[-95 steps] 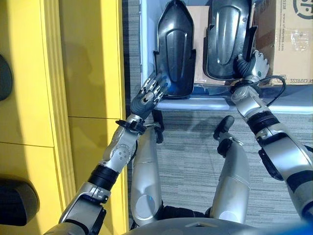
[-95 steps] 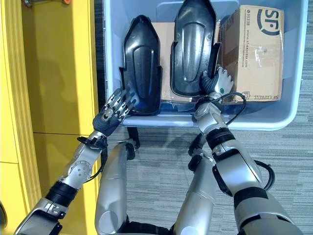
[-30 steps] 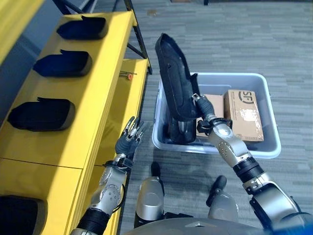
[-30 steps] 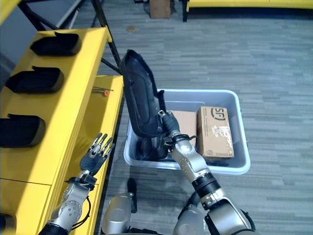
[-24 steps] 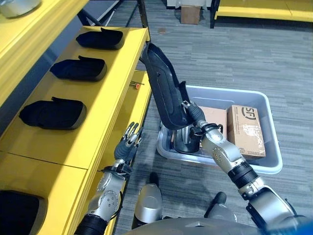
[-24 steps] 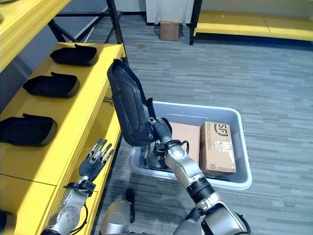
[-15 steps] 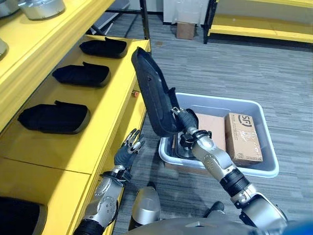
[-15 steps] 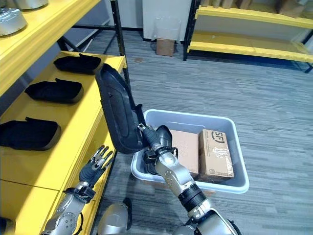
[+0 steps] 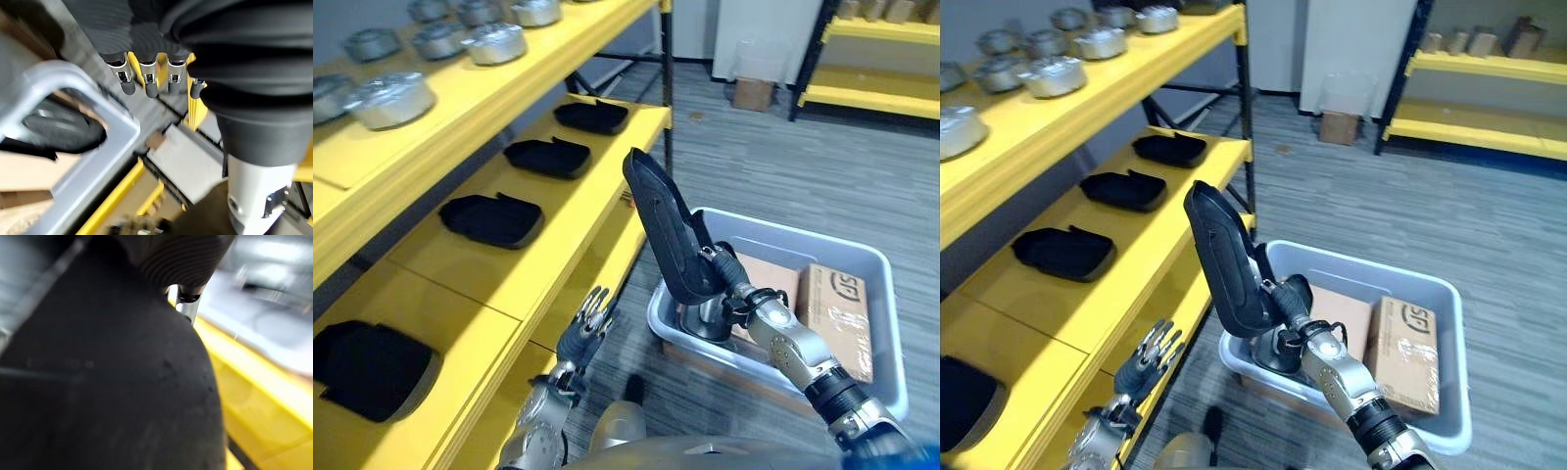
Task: Move parts from the plastic box to the shelf.
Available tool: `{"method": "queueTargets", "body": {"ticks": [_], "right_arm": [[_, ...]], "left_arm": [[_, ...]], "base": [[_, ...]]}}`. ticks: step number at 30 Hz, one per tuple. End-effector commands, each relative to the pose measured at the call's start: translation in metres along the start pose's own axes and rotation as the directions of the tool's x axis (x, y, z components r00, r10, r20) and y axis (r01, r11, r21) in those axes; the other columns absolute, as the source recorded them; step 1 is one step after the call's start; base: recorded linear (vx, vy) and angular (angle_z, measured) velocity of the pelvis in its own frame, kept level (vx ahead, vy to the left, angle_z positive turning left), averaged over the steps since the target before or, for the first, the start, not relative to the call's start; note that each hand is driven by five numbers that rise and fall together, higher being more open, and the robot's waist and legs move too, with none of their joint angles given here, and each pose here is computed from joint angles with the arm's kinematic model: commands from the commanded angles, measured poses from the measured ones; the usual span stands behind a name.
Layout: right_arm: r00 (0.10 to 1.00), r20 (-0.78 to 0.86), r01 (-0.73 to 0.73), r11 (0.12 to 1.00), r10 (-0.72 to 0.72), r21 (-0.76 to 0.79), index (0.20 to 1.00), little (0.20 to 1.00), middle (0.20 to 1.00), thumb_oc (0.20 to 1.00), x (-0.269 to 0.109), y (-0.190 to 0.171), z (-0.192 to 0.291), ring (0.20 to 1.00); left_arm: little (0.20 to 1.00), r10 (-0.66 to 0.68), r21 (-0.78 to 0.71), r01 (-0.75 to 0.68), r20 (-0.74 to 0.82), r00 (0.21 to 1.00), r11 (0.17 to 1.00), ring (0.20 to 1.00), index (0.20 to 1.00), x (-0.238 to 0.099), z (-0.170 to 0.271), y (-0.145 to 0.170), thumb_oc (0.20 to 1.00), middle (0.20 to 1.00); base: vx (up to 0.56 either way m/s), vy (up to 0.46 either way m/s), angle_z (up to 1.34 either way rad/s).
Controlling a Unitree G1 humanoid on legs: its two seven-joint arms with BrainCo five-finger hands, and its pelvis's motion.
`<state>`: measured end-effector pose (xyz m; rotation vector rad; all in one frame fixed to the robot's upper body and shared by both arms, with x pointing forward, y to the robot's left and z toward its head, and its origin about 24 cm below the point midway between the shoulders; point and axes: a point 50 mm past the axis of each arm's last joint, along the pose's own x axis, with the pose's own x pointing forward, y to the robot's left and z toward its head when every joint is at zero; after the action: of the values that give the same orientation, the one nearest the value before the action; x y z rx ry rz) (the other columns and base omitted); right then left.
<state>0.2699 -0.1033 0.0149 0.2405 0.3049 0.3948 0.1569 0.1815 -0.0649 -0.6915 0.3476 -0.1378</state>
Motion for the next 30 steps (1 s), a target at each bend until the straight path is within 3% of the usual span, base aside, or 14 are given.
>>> {"method": "queueTargets", "body": {"ticks": [1,6,12,18,30], "right_arm": [[0.962,0.234,-0.153,0.987,0.14,0.038,0.2,0.2,0.2,0.2,0.012,0.036,0.053,0.2],[0.972,0.206,-0.135,0.986,0.113,0.098,0.2,0.2,0.2,0.2,0.011,0.036,0.045,0.2],[0.974,0.193,-0.143,0.984,0.12,0.107,0.2,0.2,0.2,0.2,0.016,0.044,0.045,0.2],[0.98,0.151,-0.147,0.982,0.129,0.118,0.2,0.2,0.2,0.2,0.02,0.048,0.042,0.2],[0.983,0.063,-0.179,0.979,0.174,0.1,0.2,0.2,0.2,0.2,0.01,0.049,0.023,0.2]], "left_arm": [[1.0,-0.169,0.134,0.16,0.062,0.984,0.978,1.0,1.0,0.017,0.034,-0.013,1.0,1.0],[1.0,-0.272,0.198,0.264,0.013,0.962,0.944,1.0,1.0,0.026,0.036,-0.026,1.0,1.0],[1.0,-0.291,0.143,0.281,0.051,0.955,0.949,1.0,1.0,0.032,0.041,-0.033,1.0,1.0],[1.0,-0.36,0.207,0.353,-0.007,0.933,0.912,1.0,1.0,0.041,0.037,-0.053,1.0,1.0],[1.0,-0.278,0.291,0.276,-0.036,0.96,0.916,1.0,1.0,0.032,0.037,-0.05,1.0,1.0]], "base": [[-0.09,-0.077,1.02],[-0.16,0.019,1.31],[-0.07,0.127,0.53],[-0.09,0.323,0.37],[-0.1,0.323,0.44]]}}
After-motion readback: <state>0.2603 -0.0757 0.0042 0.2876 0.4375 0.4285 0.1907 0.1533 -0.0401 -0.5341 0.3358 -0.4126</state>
